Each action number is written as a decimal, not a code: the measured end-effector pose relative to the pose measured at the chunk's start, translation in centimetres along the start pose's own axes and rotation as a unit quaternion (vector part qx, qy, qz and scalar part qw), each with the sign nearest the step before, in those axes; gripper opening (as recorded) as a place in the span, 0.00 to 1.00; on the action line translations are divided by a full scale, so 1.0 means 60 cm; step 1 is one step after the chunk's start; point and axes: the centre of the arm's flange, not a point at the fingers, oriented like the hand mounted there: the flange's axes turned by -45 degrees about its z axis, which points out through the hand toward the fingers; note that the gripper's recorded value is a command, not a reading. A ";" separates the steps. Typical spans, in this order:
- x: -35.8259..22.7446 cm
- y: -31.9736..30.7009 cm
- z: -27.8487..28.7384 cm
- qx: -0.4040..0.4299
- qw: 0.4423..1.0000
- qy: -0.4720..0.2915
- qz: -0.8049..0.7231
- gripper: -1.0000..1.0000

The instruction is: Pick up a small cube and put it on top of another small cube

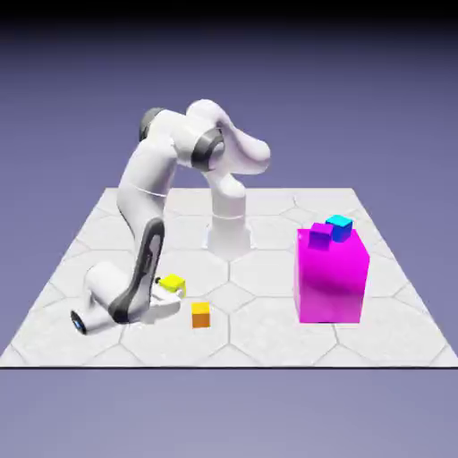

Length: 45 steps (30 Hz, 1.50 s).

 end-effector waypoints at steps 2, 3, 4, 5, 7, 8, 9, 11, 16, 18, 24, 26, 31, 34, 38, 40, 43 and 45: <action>0.006 0.000 -0.019 0.001 1.000 0.000 0.000 0.00; 0.013 0.000 -0.038 0.000 1.000 0.000 0.000 0.00; 0.020 0.000 -0.057 0.000 1.000 0.000 0.000 0.00; 0.027 0.000 -0.075 0.001 1.000 0.000 0.000 0.00; 0.064 0.024 -0.106 0.019 0.999 -0.023 0.013 0.00; 0.089 0.043 -0.118 0.032 0.998 -0.040 0.021 0.00; 0.114 0.062 -0.130 0.044 0.997 -0.058 0.029 0.00; 0.165 0.102 -0.148 0.066 0.992 -0.093 0.043 0.00; 0.298 0.200 -0.172 0.108 0.975 -0.182 0.065 0.00; 0.352 0.237 -0.173 0.119 0.967 -0.215 0.069 0.00; 0.512 0.331 -0.151 0.136 0.939 -0.308 0.064 0.00; 0.562 0.355 -0.138 0.137 0.931 -0.334 0.057 0.00; 0.678 0.398 -0.099 0.129 0.912 -0.389 0.032 0.00; 0.739 0.414 -0.073 0.120 0.903 -0.412 0.012 0.00; 0.806 0.422 -0.044 0.103 0.897 -0.430 -0.017 0.00; 0.833 0.424 -0.031 0.094 0.895 -0.434 -0.033 0.00; 0.866 0.423 -0.014 0.081 0.896 -0.433 -0.056 0.00; 0.881 0.423 -0.006 0.073 0.898 -0.428 -0.071 0.00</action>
